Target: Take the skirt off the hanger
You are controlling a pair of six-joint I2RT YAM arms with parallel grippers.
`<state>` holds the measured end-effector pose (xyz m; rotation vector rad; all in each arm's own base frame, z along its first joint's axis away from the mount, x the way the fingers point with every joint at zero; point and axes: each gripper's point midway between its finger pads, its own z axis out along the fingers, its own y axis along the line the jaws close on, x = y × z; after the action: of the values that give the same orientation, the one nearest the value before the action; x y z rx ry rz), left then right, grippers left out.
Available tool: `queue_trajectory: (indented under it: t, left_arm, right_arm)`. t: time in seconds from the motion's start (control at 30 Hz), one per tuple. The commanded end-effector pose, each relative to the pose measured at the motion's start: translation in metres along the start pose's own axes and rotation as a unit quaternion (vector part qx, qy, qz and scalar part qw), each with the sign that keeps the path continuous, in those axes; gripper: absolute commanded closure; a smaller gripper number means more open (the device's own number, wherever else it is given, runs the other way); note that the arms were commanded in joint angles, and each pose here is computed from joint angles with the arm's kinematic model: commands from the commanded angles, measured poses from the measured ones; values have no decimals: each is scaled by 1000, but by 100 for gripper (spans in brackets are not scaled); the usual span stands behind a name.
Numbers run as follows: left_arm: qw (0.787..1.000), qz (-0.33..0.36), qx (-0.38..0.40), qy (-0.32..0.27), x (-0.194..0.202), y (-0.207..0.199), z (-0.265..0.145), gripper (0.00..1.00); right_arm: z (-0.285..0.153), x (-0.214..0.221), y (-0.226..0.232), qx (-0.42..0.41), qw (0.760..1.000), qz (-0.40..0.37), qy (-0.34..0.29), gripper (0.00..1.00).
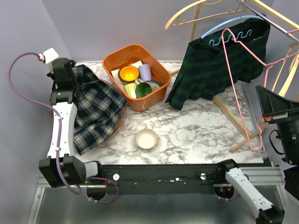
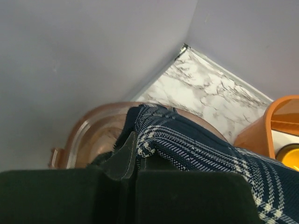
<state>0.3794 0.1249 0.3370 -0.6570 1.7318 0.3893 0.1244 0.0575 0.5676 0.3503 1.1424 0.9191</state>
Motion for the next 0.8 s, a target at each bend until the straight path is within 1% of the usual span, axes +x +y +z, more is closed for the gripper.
queue_trajectory:
  t: [0.0,0.03,0.07,0.23,0.27,0.3,0.33,0.4,0.43,0.47,0.5,0.53,0.63,0.67,0.7,0.73,0.77]
  left_arm:
    - [992,-121,-27,32,45,8,-5,100]
    - [991,-123,-41,45,60,14,-5,100]
    - [986,-142,-62,67,87,21,-4,100]
    - [974,-152,-102,132,155,35,-9,99]
    - [973,-150,-104,142,165,36,-8,71]
    - [969,-154,-114,157,181,39,-9,64]
    - [965,-152,-126,174,194,42,-11,62]
    - [955,-149,-152,206,219,48,-11,62]
    - [947,-158,-171,221,229,52,-14,62]
    - [941,-155,-187,237,241,55,-13,59]
    - [937,-157,-194,244,244,55,-14,57]
    - [929,-168,-209,254,250,57,-17,55]
    - [920,-164,-229,274,260,60,-21,42]
    - [912,-172,-251,274,263,65,-23,32]
    - [912,-174,-253,271,255,63,-23,28]
    - [909,-162,-262,282,254,67,-30,25]
    - [911,-159,-259,278,244,67,-32,20]
  right_arm:
    - [7,5,-4,-2,1000,-7,2,99]
    - [8,6,-5,-1,1000,-6,2,99]
    - [9,7,-6,0,1000,-6,5,99]
    - [8,13,-5,-4,1000,-5,18,99]
    - [8,14,-6,-3,1000,-6,20,99]
    - [7,14,-7,-2,1000,-6,19,99]
    - [7,15,-8,0,1000,-7,20,99]
    - [5,13,-8,1,1000,-7,17,99]
    - [4,13,-8,1,1000,-8,18,99]
    - [4,13,-7,0,1000,-9,17,99]
    - [3,11,-6,-1,1000,-9,16,99]
    - [1,10,-5,-1,1000,-11,14,99]
    - [-3,5,-7,5,1000,-16,5,99]
    - [-4,4,-9,11,1000,-20,1,99]
    - [-5,3,-10,12,1000,-20,-1,99]
    - [-5,4,-11,15,1000,-22,0,99]
    - [-5,4,-13,18,1000,-23,0,99]
